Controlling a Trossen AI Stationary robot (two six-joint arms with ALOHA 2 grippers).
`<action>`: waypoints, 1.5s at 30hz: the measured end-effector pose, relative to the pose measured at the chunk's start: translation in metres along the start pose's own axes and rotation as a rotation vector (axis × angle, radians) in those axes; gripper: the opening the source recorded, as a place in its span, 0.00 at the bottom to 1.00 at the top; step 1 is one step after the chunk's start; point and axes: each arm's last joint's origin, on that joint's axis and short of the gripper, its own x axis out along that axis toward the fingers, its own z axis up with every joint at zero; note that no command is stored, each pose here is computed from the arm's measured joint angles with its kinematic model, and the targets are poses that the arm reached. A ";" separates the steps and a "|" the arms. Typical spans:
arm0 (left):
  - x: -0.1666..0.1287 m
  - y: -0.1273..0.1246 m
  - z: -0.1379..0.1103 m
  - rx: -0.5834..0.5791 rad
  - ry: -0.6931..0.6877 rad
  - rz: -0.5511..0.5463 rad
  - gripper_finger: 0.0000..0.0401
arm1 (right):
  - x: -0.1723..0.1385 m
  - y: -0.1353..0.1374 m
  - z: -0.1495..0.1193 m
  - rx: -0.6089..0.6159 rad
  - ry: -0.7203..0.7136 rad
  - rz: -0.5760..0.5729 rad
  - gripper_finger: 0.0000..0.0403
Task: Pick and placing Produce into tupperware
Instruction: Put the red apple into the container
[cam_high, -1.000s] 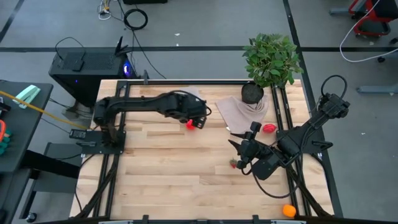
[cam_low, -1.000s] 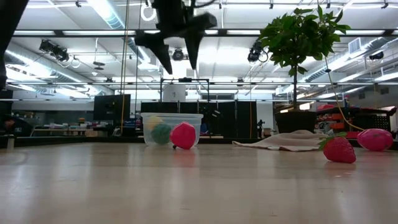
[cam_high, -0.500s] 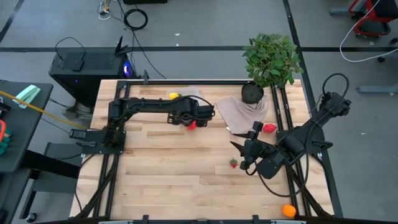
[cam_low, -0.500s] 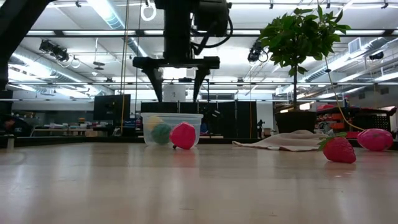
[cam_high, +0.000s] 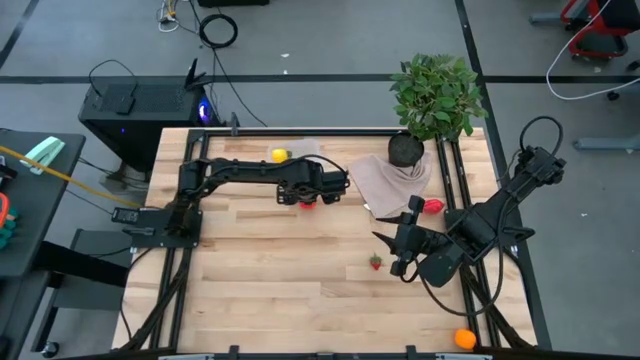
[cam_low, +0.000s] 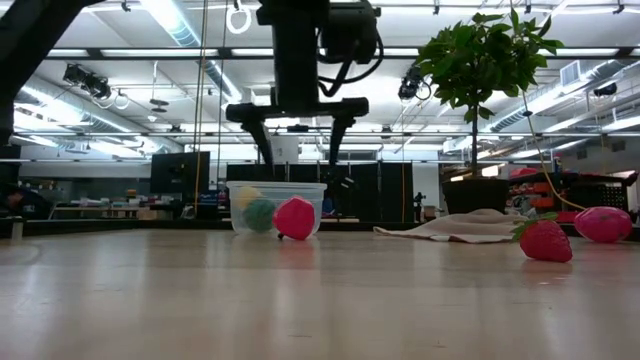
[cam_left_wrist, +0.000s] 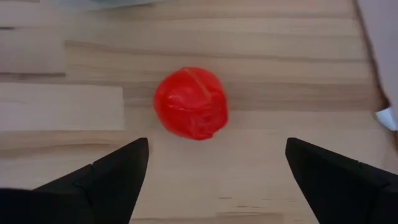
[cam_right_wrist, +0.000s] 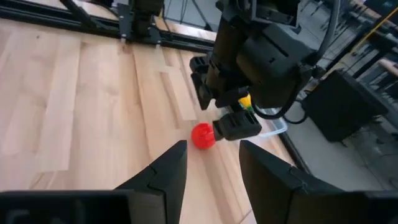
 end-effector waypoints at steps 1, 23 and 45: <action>0.001 -0.001 -0.001 -0.001 0.000 -0.001 0.96 | -0.001 0.001 0.000 0.000 -0.001 0.007 0.38; 0.017 0.001 0.010 -0.092 0.013 0.057 0.96 | 0.006 0.007 -0.014 0.003 0.123 0.094 0.38; 0.042 -0.005 0.001 -0.079 -0.025 0.096 0.96 | 0.007 0.009 -0.018 0.012 0.157 0.137 0.38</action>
